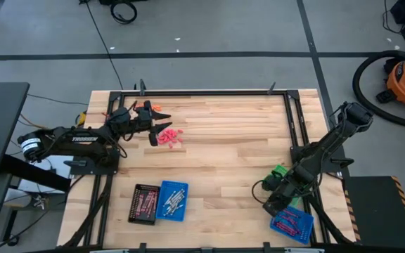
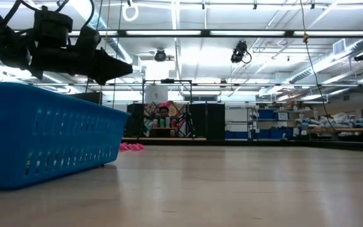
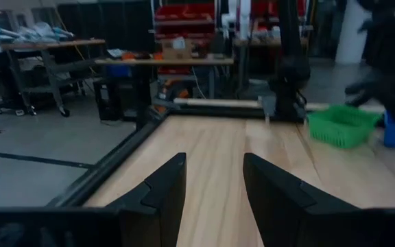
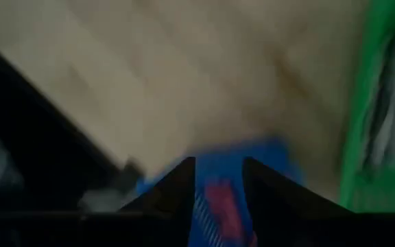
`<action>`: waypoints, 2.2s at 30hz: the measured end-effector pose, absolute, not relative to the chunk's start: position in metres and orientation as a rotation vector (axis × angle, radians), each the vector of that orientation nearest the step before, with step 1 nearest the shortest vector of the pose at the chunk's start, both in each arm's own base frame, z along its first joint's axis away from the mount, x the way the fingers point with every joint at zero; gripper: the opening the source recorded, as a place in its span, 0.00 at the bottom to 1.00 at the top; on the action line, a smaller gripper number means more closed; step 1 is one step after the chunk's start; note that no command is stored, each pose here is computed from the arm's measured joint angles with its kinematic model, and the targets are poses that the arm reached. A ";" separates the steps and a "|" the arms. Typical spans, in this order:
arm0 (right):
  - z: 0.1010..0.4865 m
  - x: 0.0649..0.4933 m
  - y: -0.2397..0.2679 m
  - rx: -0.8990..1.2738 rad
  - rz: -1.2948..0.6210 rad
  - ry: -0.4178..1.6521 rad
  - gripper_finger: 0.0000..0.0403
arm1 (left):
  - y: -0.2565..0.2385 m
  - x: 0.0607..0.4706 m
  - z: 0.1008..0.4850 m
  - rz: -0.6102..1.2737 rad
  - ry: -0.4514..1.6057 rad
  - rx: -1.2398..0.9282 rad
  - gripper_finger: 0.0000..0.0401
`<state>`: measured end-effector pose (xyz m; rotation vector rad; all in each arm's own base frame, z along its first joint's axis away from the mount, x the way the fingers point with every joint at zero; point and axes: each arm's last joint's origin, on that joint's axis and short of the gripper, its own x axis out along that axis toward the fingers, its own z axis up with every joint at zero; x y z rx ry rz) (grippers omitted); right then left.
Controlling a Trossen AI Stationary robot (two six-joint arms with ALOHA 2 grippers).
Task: Sort crayons
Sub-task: Return to Home Position
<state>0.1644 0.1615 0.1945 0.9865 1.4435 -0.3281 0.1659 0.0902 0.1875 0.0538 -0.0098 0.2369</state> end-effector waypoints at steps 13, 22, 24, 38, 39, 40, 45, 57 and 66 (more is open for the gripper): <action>0.183 0.164 0.085 0.563 -0.326 0.662 0.24 | 0.091 0.141 0.209 0.230 -0.093 -0.013 0.39; 0.174 0.165 0.027 0.464 -0.239 0.196 0.19 | 0.087 0.126 0.224 0.175 -0.180 -0.068 0.39; 0.175 0.164 0.015 0.444 -0.213 0.133 0.18 | 0.087 0.124 0.226 0.170 -0.190 -0.070 0.39; 0.195 0.151 -0.035 0.164 -0.311 -0.035 0.14 | 0.074 0.101 0.193 0.254 -0.269 -0.135 0.37; 0.197 0.149 -0.037 0.142 -0.330 -0.054 0.14 | 0.074 0.100 0.195 0.251 -0.262 -0.132 0.36; 0.200 0.147 -0.040 0.119 -0.349 -0.073 0.14 | 0.074 0.099 0.196 0.251 -0.255 -0.121 0.35; 0.218 0.131 -0.049 0.009 -0.428 -0.209 0.14 | 0.076 0.093 0.199 0.306 -0.257 -0.084 0.31; 0.228 0.096 -0.051 0.355 -0.402 -0.427 0.14 | 0.081 0.083 0.181 0.500 -0.254 -0.443 0.29; 0.203 0.081 -0.046 0.459 -0.414 -0.534 0.08 | 0.083 0.082 0.174 0.580 -0.235 -0.555 0.29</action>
